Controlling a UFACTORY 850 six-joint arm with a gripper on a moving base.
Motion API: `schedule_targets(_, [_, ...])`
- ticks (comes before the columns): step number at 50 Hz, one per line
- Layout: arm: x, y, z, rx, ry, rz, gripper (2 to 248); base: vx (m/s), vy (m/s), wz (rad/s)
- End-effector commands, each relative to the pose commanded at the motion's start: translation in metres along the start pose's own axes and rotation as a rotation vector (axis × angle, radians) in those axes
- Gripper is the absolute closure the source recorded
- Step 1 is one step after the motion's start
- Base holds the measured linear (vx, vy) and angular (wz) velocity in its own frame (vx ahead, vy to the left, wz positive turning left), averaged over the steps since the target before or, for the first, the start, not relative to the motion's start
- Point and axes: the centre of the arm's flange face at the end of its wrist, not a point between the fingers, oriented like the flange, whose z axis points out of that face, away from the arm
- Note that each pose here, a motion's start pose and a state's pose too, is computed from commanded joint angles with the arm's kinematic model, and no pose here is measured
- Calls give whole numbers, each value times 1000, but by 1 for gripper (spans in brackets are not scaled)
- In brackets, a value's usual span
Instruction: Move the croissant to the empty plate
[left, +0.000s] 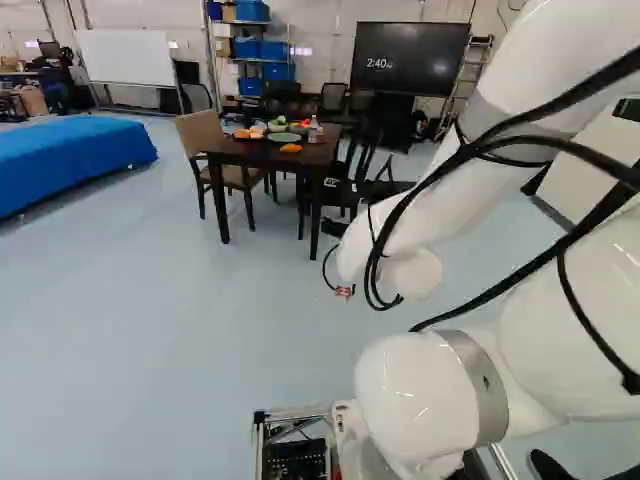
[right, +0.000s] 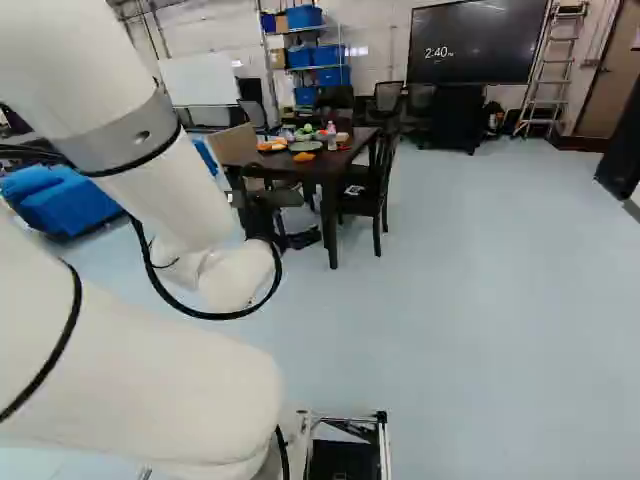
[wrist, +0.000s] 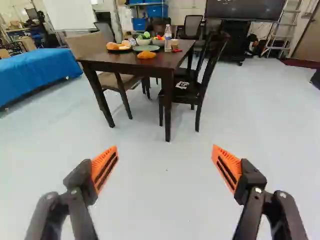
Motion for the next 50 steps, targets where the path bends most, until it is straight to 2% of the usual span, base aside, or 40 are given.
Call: schedule_targets(50, [0, 0, 0, 0, 0, 0, 3, 82, 14, -9])
